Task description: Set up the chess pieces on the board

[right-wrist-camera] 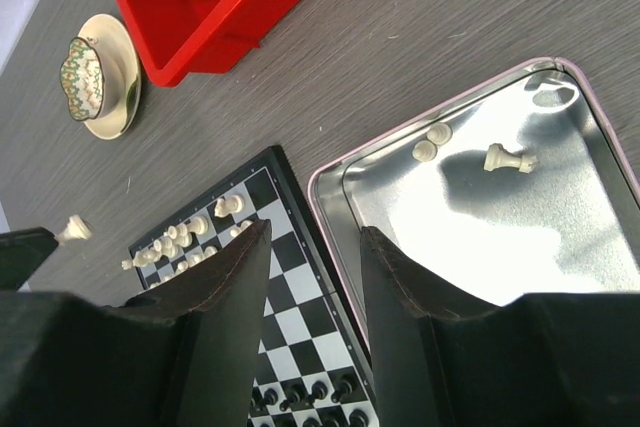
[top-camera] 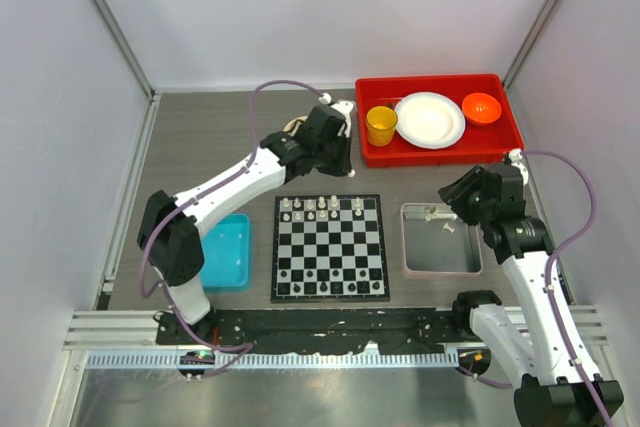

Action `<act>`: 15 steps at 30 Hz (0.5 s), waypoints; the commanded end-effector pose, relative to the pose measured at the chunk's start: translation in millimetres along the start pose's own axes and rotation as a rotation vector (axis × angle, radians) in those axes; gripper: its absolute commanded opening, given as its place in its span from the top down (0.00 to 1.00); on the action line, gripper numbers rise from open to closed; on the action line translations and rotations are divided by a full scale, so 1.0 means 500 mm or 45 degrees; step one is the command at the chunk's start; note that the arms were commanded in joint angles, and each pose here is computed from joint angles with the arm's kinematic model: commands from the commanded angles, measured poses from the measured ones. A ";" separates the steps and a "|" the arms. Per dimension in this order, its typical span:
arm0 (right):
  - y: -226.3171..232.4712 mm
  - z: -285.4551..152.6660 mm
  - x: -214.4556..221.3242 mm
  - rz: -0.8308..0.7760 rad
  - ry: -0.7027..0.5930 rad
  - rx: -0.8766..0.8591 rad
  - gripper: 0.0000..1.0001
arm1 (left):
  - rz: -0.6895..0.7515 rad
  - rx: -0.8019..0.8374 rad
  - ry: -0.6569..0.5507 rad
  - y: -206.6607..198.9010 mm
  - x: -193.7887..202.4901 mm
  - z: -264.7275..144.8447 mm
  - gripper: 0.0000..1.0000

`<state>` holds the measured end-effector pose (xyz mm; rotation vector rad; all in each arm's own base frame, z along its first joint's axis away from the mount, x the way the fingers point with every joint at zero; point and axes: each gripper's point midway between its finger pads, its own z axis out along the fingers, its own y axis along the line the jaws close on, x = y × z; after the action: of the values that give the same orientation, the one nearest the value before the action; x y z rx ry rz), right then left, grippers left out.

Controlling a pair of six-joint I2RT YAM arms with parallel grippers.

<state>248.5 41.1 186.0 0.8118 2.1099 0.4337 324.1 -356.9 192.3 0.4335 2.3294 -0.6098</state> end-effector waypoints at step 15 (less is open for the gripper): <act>-0.011 0.010 0.008 -0.037 0.020 0.020 0.53 | 0.044 -0.132 0.148 0.081 0.051 0.047 1.00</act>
<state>247.3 40.9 178.6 0.8048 2.1365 0.4193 336.6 -328.7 144.2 0.4441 2.4642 -0.4405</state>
